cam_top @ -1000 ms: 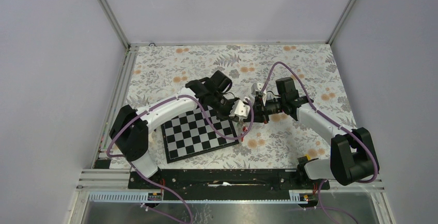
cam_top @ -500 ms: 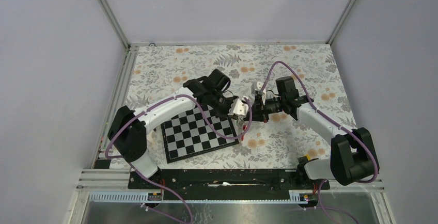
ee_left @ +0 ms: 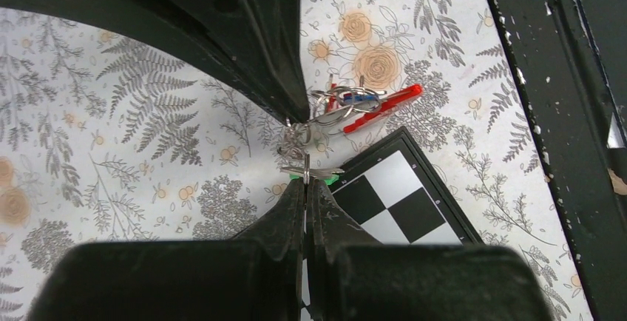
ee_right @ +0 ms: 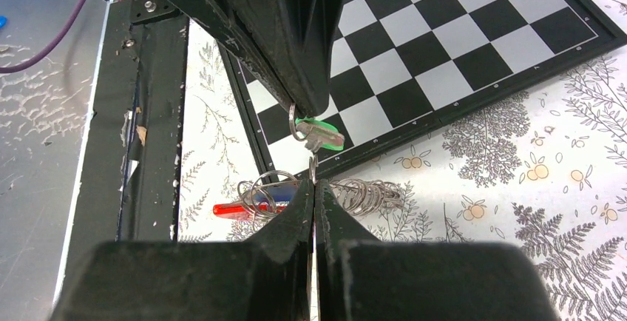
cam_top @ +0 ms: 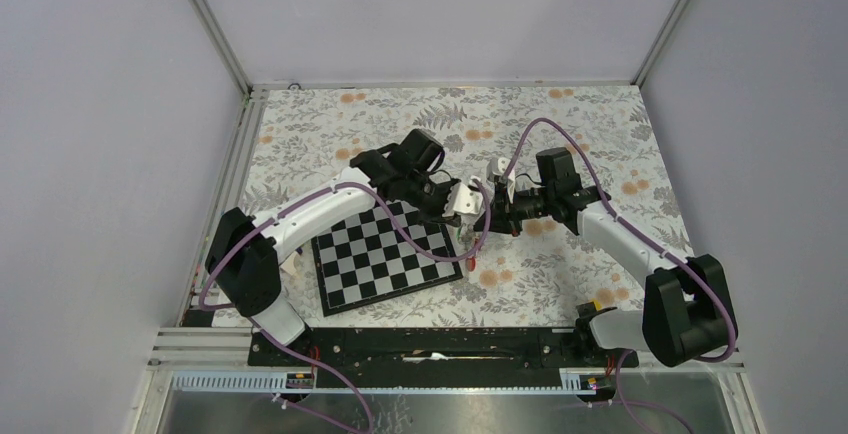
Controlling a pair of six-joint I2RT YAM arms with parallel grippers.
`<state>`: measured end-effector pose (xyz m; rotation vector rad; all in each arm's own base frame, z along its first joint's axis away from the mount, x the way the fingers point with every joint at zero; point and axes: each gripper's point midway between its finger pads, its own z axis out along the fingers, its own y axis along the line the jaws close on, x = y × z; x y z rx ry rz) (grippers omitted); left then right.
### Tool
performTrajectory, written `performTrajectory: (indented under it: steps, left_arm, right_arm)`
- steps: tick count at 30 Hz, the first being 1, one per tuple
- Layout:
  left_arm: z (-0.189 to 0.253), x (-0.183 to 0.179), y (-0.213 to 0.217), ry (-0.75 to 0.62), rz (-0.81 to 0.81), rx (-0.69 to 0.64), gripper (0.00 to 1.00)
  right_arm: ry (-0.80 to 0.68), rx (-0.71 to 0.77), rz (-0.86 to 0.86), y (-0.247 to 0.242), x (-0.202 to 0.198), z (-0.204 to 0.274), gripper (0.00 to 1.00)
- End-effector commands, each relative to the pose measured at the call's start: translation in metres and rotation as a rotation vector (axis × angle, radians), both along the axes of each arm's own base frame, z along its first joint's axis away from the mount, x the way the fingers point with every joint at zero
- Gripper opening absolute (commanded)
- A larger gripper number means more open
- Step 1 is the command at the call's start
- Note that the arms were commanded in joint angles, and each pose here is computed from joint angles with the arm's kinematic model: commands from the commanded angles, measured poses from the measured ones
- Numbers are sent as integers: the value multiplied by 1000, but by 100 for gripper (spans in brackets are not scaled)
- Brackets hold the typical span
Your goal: Put the keys on the keyring
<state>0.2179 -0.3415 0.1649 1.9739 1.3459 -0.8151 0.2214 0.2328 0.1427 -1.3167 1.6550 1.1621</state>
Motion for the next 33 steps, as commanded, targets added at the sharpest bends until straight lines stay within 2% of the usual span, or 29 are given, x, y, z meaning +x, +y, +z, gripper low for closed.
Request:
performTrajectory:
  steps: [1,7,16,26,33]
  left_arm:
    - [40,16,-8,-74,46,-69,0]
    - [44,27,-5,-131,73,-52,0]
    - [39,30,-8,-172,16,-45,0]
    - [36,11,-15,-145,-98,-102,0]
    - [33,4,-20,-136,-120,-123,0]
  right_arm:
    - [-35,-29,-15,-3,-1,0,0]
    - [-51,-36,2,-5,-4,-2,0]
    - [-48,-23,22,-5,-9,-3,0]
    - [-27,22,45,0,-15,1,0]
    - [-7,37,43,1,-16,2,0]
